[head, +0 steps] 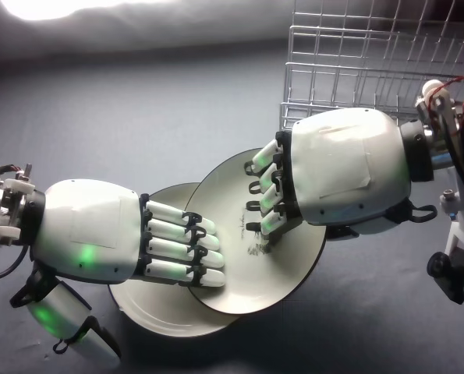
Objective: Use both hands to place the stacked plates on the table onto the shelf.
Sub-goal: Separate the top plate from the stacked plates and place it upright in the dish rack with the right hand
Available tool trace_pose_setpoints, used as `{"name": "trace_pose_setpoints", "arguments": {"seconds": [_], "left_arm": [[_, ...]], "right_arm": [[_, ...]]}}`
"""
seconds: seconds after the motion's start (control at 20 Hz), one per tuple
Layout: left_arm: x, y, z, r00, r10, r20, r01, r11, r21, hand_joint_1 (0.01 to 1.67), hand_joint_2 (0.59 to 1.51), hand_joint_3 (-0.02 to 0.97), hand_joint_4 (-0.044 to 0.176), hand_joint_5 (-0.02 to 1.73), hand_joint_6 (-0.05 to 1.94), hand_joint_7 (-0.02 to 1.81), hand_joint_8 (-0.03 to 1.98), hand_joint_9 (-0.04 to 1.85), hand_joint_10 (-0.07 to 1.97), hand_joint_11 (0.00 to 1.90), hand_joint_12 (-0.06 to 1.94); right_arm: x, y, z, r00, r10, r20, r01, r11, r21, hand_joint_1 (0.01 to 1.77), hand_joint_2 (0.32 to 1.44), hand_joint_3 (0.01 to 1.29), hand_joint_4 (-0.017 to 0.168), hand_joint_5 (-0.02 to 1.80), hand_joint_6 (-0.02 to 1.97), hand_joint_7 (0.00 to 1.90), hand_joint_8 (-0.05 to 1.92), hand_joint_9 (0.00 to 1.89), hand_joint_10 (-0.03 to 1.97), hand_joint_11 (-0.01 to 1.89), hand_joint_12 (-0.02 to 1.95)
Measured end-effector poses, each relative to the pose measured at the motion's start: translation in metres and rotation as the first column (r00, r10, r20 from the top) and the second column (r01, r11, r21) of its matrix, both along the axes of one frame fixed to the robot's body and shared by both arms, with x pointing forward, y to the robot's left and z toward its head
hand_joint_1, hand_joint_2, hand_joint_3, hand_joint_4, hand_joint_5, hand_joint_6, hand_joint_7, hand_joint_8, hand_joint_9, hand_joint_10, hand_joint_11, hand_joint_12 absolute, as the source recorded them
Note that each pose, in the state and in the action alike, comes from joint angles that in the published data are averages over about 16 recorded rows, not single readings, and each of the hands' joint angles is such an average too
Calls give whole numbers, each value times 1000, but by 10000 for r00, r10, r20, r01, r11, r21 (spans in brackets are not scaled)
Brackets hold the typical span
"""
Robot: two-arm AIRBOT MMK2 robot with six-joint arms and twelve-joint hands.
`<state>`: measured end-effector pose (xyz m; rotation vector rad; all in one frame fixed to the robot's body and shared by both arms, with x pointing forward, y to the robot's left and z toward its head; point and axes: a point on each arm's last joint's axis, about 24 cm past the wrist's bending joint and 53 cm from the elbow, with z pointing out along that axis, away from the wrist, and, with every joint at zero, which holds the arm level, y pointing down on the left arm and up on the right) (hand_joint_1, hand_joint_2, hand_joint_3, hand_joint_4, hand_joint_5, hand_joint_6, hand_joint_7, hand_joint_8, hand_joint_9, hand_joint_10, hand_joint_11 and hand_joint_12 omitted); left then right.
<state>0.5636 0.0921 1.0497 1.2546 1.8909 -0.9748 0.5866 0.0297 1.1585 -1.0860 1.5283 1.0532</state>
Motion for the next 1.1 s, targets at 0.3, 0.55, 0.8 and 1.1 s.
{"name": "trace_pose_setpoints", "arguments": {"seconds": [0.3, 0.55, 0.8, 1.1], "left_arm": [[1, 1, 2, 10000, 43, -22, -43, 10000, -45, 22, 1116, 17, -9, 12, -40, 10, -16, 47, -14, 26, 71], [3, 1, 11, 9999, 103, 53, -102, 9998, -159, 22, 1116, 17, -6, 30, -37, 37, -12, 63, -8, 22, 112], [7, 4, 32, 9992, 357, 178, -348, 9983, -465, 22, 1117, 17, -3, 52, -22, 63, -3, 74, -1, 19, 154], [11, 13, 71, 9961, 802, 372, -759, 9915, -1059, 22, 1117, 17, 1, 57, -7, 74, 7, 64, 10, 14, 154]], "right_arm": [[-3, 2, -1, 9999, 9, -132, -8, 10000, 60, 1269, 986, 14, -7, 875, 369, 934, 432, 952, 755, 758, 1139], [-2, 3, 3, 9996, -58, -272, 64, 9997, 248, 1271, 974, 14, -7, 878, 474, 935, 557, 960, 931, 819, 1144], [-1, 4, 11, 9990, -143, -429, 166, 9984, 538, 1275, 970, 14, -5, 881, 576, 940, 697, 959, 916, 790, 1186], [0, 6, 27, 9981, -257, -568, 312, 9948, 972, 1280, 970, 13, -1, 881, 761, 962, 814, 974, 890, 814, 1044]]}}
